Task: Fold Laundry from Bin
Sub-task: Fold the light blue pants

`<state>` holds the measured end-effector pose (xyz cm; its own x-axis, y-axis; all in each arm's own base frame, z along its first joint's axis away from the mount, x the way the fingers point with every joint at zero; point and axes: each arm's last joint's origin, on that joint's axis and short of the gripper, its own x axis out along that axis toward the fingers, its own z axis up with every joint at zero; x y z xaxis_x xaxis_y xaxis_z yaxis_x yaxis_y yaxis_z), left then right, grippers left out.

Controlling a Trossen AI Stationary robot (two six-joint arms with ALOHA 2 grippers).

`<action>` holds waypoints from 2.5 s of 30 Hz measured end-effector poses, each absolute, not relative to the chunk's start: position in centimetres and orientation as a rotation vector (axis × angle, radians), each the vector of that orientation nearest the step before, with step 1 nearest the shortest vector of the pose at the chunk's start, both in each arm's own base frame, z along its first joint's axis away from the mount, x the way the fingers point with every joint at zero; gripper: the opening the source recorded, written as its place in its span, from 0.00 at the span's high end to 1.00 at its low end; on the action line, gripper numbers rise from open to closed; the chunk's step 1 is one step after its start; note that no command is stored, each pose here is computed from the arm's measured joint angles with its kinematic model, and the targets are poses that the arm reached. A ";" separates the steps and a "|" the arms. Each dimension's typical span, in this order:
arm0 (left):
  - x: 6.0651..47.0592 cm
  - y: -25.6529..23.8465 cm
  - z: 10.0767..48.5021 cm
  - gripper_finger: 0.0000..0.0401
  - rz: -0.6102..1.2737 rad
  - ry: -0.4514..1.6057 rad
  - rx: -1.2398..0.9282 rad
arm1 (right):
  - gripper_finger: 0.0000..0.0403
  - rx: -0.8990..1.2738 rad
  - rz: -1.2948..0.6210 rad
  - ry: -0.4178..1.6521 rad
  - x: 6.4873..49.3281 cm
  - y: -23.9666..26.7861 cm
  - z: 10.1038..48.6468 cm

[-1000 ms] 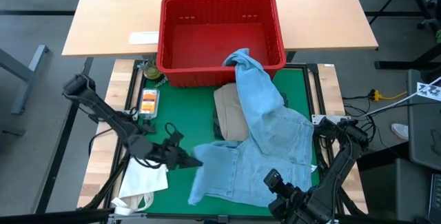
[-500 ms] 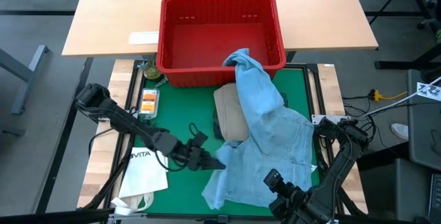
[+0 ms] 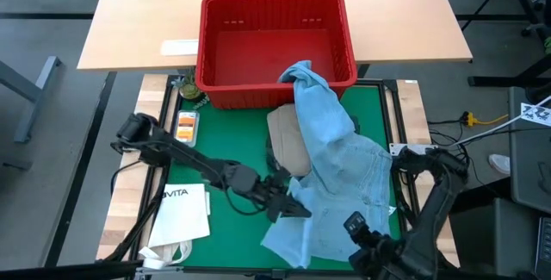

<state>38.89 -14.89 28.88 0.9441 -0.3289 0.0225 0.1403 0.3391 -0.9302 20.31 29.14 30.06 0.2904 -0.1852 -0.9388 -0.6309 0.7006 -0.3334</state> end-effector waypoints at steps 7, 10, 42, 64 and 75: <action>40.7 -13.1 27.3 0.98 -0.248 0.162 -1.215 | 0.62 -0.712 0.293 1.237 18.6 29.9 30.6; 40.9 -12.5 27.2 0.98 -0.237 0.147 -1.220 | 0.62 -0.694 0.267 1.218 18.0 30.2 30.7; 41.7 -12.9 25.0 0.98 -0.108 0.120 -1.032 | 0.62 0.222 -0.406 0.686 24.1 23.9 36.0; 41.6 -13.0 24.8 0.98 -0.108 0.123 -0.995 | 0.62 0.350 -0.363 0.921 26.9 21.1 35.6; 41.6 -13.0 25.0 0.98 -0.113 0.110 -1.000 | 0.62 0.396 -0.301 1.010 26.7 21.4 35.4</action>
